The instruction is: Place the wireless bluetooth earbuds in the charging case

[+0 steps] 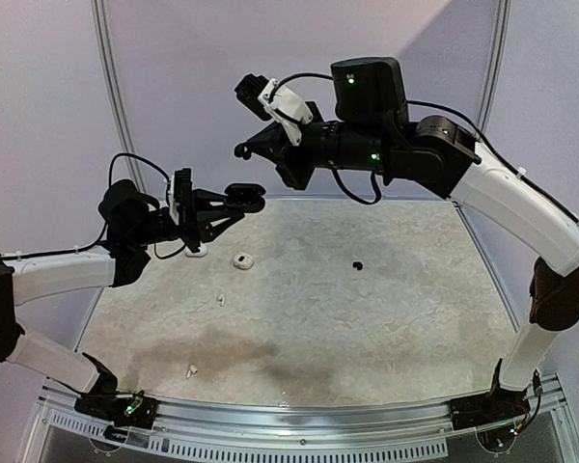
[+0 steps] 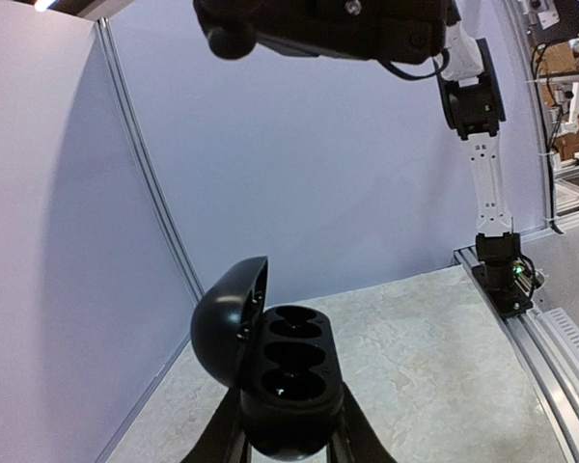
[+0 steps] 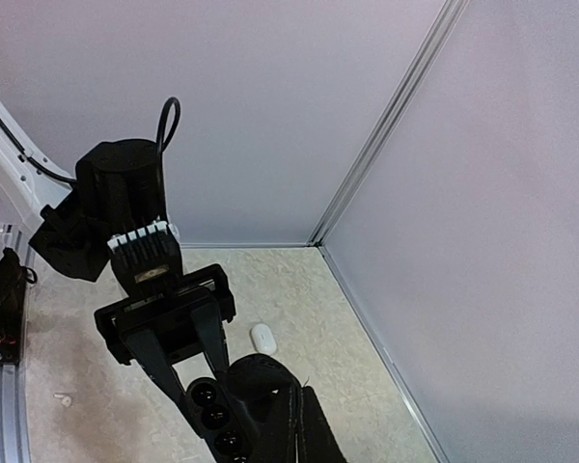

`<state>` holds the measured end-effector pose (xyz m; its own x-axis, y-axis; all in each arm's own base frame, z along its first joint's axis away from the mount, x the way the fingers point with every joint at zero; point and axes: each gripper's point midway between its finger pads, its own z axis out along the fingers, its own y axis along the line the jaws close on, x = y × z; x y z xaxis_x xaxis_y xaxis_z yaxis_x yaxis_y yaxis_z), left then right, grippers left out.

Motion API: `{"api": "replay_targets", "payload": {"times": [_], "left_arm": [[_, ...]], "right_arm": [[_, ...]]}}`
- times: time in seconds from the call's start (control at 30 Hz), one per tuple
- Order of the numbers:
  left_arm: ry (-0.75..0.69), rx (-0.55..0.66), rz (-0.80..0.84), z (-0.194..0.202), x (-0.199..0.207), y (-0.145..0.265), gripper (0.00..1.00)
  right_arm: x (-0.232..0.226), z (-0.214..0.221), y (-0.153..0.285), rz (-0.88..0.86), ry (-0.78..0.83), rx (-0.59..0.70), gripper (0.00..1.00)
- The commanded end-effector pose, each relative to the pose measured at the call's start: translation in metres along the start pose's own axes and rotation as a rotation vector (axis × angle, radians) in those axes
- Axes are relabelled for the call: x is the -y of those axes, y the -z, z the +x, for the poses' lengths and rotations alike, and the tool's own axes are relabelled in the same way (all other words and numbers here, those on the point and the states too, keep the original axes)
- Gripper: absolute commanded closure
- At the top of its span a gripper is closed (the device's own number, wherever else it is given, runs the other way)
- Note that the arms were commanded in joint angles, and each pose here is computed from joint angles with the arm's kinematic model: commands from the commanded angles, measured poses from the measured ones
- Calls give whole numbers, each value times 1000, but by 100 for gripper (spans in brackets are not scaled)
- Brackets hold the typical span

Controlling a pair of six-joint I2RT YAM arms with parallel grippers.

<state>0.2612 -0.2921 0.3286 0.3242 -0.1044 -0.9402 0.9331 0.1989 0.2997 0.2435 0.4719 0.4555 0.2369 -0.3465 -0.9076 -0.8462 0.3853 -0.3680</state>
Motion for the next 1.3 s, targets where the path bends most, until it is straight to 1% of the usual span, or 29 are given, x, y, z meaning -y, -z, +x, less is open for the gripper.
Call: {"api": "replay_targets", "payload": {"times": [0.0,0.07,0.23,0.47,0.57,0.7,0.83,0.9,1.0,1.03,1.1,1.13,1.23,1.27], "left_arm": [[-23,21,-24,-8,6,0,100],[-22,19,-38,-8,5,0,100],[3,23,-32,-10,6,-1,100],[2,16,-51,-11,5,-2,100],[-3,12,-68,-11,3,-2,100],[-44,0,-118,-9,-3,-1,100],[-98,-7,-170,-7,-9,1,100],[-114,0,-168,-7,-7,1,100],[-137,13,-129,-7,2,1,100],[-132,18,-115,-7,4,1,100],[-116,28,-73,-8,11,0,100],[-108,31,-39,-7,17,-1,100],[-90,48,34,-11,28,-2,100],[-91,55,69,-13,34,-2,100]], "right_arm": [[1,-16,18,16,-65,37,100],[-4,-17,20,7,-76,40,100],[-19,-12,20,-10,-40,14,100],[-17,-15,19,2,-50,25,100],[-6,-15,21,58,-77,16,100],[14,-12,27,165,-140,-16,100],[26,1,32,248,-216,-66,100],[34,8,35,298,-246,-91,100],[62,35,46,434,-312,-180,100],[79,52,53,509,-397,-215,100],[103,86,69,615,-516,-293,100],[112,104,78,666,-600,-328,100],[117,160,96,763,-712,-488,100],[113,183,99,781,-716,-563,100]]}}
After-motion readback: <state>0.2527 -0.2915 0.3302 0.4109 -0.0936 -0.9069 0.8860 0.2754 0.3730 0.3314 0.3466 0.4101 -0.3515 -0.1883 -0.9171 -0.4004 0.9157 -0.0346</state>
